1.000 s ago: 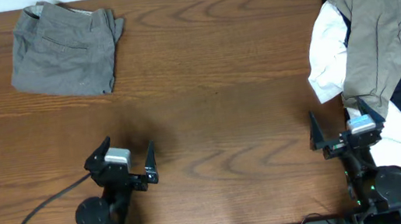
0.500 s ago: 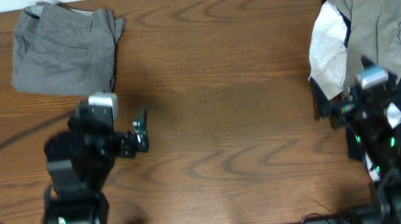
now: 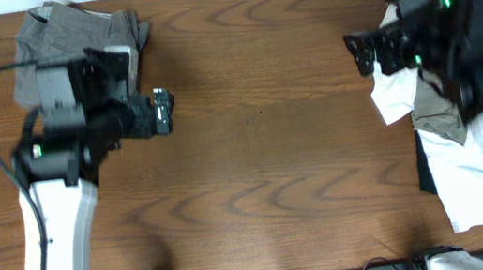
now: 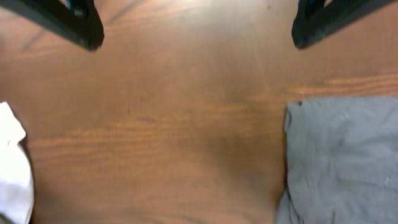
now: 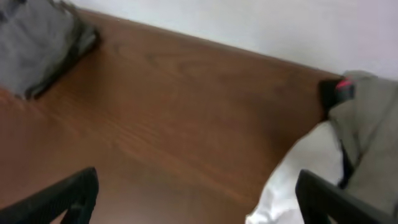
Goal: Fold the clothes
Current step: 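Reach the right gripper into the clothes pile and grasp the khaki shorts, then pull the khaki shorts left with the right gripper onto the table center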
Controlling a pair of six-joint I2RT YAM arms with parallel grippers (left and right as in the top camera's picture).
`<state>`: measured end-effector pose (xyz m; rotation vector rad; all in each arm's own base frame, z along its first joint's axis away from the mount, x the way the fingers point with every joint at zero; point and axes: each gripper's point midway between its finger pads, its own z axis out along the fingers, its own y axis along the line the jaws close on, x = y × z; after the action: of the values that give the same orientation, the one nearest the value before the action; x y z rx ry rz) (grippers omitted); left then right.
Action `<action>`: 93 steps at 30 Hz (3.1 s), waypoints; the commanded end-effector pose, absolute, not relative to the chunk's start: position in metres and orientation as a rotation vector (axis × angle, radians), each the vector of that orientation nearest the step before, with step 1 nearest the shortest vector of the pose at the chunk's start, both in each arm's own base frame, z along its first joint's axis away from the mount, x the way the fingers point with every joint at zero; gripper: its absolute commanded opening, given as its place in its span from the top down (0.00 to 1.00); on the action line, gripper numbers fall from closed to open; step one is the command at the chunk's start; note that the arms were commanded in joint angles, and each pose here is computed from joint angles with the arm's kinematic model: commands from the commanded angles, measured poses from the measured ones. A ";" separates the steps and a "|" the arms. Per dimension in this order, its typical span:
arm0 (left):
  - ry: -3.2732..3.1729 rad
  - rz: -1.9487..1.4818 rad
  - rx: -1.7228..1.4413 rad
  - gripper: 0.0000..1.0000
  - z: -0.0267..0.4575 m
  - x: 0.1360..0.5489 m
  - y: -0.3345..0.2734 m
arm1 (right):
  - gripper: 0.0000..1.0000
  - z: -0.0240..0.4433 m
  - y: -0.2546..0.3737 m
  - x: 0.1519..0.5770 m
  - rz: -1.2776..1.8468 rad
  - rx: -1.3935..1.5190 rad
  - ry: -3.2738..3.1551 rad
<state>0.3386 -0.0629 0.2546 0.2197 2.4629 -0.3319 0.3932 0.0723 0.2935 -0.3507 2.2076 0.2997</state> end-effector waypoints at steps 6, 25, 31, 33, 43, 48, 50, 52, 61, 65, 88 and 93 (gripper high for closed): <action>2.597 -0.370 0.206 0.02 0.253 0.358 -0.067 | 0.01 0.286 0.091 0.446 0.403 -0.410 2.300; 2.676 -0.500 0.221 0.02 0.215 0.376 -0.084 | 0.14 0.164 -0.097 0.537 -0.026 0.203 2.407; 2.680 -0.508 0.264 0.02 0.204 0.378 -0.096 | 0.14 0.115 -0.128 0.549 -0.067 0.226 2.441; 2.669 -0.510 0.283 0.02 0.202 0.379 -0.101 | 0.16 0.100 -0.131 0.552 -0.067 0.232 2.456; 2.649 -0.463 0.338 0.02 0.200 0.382 -0.113 | 0.27 0.050 -0.156 0.557 -0.202 0.293 2.489; 2.650 -0.463 0.342 0.02 0.199 0.383 -0.114 | 0.45 0.036 -0.161 0.555 -0.221 0.310 2.507; 2.650 -0.463 0.342 0.02 0.199 0.383 -0.114 | 0.59 0.036 -0.163 0.555 -0.220 0.336 2.500; 2.649 -0.463 0.342 0.01 0.199 0.383 -0.115 | 0.69 0.042 -0.166 0.556 -0.222 0.352 2.486; 2.629 -0.462 0.343 0.07 0.201 0.388 -0.115 | 0.99 0.106 -0.169 0.551 -0.231 0.355 2.410; 2.607 -0.460 0.345 0.09 0.204 0.392 -0.116 | 0.99 0.144 -0.155 0.543 -0.201 0.326 2.383; 2.582 -0.435 0.267 0.10 0.207 0.404 -0.092 | 0.99 0.168 0.227 0.446 0.502 -0.608 2.519; 2.601 -0.415 0.179 0.09 0.205 0.405 -0.065 | 0.95 0.124 0.280 0.419 0.532 -0.764 2.586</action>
<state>0.4051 -0.0799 0.2132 0.2403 2.5692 -0.4256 0.4277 0.2593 0.1422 -0.7076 2.5600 0.5083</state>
